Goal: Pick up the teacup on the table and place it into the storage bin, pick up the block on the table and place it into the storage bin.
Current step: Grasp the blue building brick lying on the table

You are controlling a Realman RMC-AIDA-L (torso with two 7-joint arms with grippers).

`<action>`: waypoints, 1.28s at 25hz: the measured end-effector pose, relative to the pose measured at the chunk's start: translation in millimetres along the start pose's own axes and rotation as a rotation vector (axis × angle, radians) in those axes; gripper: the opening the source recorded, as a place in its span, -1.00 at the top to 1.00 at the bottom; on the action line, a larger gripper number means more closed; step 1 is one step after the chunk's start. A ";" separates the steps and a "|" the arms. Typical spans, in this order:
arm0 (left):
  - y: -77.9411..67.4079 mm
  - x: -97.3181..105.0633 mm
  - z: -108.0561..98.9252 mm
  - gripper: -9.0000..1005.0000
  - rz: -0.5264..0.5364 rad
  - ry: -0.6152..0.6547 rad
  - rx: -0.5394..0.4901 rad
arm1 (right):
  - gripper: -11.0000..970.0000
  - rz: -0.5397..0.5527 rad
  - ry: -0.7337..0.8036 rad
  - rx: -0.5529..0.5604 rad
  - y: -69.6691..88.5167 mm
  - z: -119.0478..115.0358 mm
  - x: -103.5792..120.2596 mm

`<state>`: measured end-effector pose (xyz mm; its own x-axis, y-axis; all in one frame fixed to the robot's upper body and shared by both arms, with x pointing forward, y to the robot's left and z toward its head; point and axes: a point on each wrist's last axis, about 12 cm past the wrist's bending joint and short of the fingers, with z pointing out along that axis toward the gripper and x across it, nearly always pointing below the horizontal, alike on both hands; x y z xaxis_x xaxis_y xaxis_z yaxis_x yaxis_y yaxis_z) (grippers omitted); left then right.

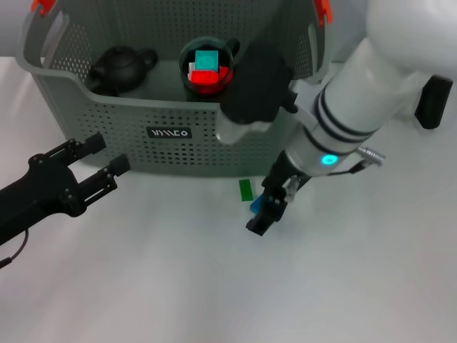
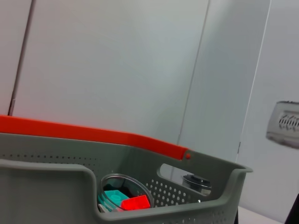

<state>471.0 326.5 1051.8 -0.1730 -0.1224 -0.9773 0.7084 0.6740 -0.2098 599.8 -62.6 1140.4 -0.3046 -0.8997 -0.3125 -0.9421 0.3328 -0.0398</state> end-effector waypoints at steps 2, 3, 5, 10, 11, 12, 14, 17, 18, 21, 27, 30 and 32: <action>0.0 0.0 -0.3 -0.25 0.000 -0.001 -0.002 | -0.80 -0.020 0.008 0.015 2.7 9.9 0.1; 0.1 0.0 -0.3 -0.25 0.000 -0.001 -0.002 | -0.80 -0.029 0.007 0.020 4.9 14.3 -0.3; 0.2 -0.3 0.0 -0.25 0.001 -0.002 -0.002 | -0.80 -0.043 -0.005 0.025 8.8 19.8 -2.3; 0.9 -0.7 2.4 -0.26 0.003 0.003 0.001 | -0.80 -0.041 -0.041 0.035 9.6 22.7 -5.2; 0.9 -0.5 2.5 -0.26 0.003 0.004 0.001 | -0.80 -0.043 -0.045 0.038 9.3 22.7 -5.5; 0.9 -0.5 2.6 -0.26 0.003 0.005 0.002 | -0.80 -0.044 -0.048 0.041 8.8 22.7 -5.8; 0.9 -0.5 2.7 -0.26 0.003 0.004 0.002 | -0.80 -0.048 -0.055 0.050 8.0 23.4 -6.5; 0.8 -0.8 2.9 -0.26 0.003 0.002 0.003 | -0.80 -0.064 -0.069 0.068 8.5 25.5 -8.7; 0.7 -0.8 2.8 -0.26 0.003 0.001 0.004 | -0.80 -0.070 -0.073 0.074 8.9 26.4 -9.4; 0.7 -1.0 2.7 -0.26 0.002 0.000 0.003 | -0.80 -0.084 -0.080 0.087 10.3 29.2 -10.7; 0.8 -1.2 2.6 -0.25 0.002 -0.003 0.002 | -0.80 -0.076 -0.083 0.091 8.7 33.8 -8.8; 0.9 -1.2 2.6 -0.25 0.001 -0.003 0.002 | -0.80 -0.067 -0.084 0.087 8.2 35.2 -7.9; 0.9 -1.3 3.0 -0.26 0.002 -0.002 0.003 | -0.80 -0.067 -0.082 0.087 8.3 36.5 -7.0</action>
<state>473.9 325.2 1052.7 -0.1705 -0.1225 -0.9777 0.7104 0.6723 -0.2081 599.3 -43.1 1107.6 -0.2256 -0.8959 -0.3827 -0.9431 0.2993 -0.1446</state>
